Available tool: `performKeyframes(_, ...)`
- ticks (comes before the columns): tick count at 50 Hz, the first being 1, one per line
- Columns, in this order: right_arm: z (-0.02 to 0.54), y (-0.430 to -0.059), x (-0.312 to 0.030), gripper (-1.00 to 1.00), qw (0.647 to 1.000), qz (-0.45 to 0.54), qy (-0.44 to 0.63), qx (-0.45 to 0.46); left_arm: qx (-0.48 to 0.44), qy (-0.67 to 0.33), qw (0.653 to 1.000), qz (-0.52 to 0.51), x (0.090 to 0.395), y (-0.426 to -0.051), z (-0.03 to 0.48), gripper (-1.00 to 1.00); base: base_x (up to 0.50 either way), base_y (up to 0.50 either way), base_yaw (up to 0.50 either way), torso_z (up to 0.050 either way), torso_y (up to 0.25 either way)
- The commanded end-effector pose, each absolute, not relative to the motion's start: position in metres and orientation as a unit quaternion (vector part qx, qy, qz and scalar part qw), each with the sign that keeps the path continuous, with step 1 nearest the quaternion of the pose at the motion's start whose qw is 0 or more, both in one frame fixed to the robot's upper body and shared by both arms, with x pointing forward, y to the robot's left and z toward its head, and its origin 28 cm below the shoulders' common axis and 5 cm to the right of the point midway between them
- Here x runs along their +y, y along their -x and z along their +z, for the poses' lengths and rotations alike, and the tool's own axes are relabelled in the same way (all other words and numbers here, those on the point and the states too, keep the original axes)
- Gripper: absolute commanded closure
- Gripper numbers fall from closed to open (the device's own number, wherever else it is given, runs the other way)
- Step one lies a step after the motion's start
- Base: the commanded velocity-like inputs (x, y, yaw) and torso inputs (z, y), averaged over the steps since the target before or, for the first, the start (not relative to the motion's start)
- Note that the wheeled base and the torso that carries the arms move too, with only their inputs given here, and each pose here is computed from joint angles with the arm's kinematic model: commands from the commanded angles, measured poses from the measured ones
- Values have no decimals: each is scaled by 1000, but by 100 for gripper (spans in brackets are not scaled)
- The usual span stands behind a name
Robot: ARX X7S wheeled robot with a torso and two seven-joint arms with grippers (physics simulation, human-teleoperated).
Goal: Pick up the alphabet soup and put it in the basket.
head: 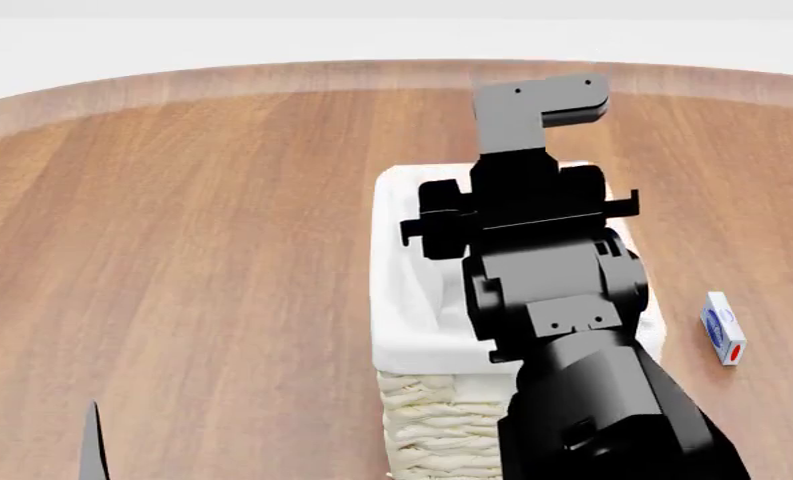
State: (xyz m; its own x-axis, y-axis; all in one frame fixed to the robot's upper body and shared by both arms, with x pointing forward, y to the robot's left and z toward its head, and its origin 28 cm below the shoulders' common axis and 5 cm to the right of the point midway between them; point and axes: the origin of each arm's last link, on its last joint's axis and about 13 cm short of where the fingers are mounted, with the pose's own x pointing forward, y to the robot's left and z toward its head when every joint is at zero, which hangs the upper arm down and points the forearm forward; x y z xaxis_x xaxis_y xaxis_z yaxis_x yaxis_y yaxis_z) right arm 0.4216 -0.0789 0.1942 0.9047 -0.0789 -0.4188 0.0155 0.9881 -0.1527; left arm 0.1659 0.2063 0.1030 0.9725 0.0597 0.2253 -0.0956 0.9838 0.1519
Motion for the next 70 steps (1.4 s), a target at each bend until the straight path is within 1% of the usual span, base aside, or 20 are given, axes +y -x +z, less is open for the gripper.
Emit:
performKeyframes(1,187,-421,-84,100,970,-31,92,222,-109,-82,990,38,206,-166,102,-100,0,0,0,0,0)
performKeyframes(34,163,-415,-84,100,966,-29,83,242,-108,-81,990,39,206,-167,102,-100,0,0,0,0,1)
performKeyframes(63,154,-413,-86,100,966,-35,73,246,-107,-82,990,38,206,-168,102,-100,0,0,0,0,0)
performKeyframes(64,153,-413,-86,-100,966,-36,75,246,-107,-82,990,39,206,-168,102,-100,0,0,0,10,0)
performKeyframes(70,153,-413,-86,-100,966,-36,72,246,-107,-82,990,38,206,-168,102,-100,0,0,0,0,0)
